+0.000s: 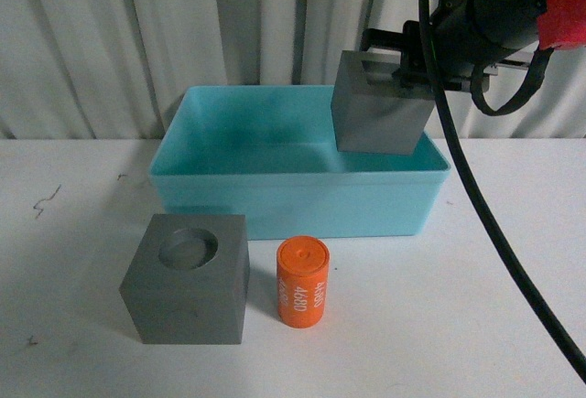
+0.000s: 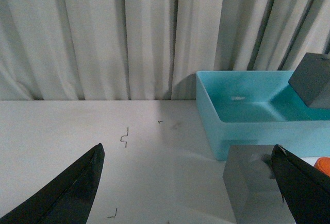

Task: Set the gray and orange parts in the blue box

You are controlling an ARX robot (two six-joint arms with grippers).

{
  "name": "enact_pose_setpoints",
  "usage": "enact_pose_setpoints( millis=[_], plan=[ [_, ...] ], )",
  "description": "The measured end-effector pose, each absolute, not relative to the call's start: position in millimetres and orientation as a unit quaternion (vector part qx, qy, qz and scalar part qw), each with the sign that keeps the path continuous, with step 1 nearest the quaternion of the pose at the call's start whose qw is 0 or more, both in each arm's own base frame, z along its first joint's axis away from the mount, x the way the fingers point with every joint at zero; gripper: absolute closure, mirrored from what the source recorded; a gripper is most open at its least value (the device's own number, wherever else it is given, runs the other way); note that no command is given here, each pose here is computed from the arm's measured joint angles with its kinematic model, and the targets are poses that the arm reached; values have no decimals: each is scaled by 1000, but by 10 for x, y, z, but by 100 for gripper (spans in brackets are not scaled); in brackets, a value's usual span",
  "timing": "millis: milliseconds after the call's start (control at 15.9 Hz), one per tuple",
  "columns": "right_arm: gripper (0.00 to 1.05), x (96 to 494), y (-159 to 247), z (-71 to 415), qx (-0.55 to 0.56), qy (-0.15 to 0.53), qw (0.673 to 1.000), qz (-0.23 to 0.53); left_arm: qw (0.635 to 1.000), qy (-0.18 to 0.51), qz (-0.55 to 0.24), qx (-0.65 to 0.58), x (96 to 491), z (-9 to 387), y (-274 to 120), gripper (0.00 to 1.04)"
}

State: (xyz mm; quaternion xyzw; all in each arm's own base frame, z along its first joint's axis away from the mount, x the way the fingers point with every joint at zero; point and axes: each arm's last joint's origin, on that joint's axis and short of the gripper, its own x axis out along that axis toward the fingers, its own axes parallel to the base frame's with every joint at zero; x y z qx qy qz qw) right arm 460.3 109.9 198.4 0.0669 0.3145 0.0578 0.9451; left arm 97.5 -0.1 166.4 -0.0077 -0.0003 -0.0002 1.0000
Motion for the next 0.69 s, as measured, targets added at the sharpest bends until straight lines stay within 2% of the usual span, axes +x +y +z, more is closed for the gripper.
enact_pose_setpoints(
  millis=[565, 691],
  plan=[
    [86, 4619, 1086, 1881, 77, 326, 942, 28, 1000, 0, 0, -8, 975, 1664, -1, 7],
    [62, 4626, 1087, 1895, 80, 320, 943, 28, 1000, 0, 0, -8, 975, 1663, -1, 7]
  ],
)
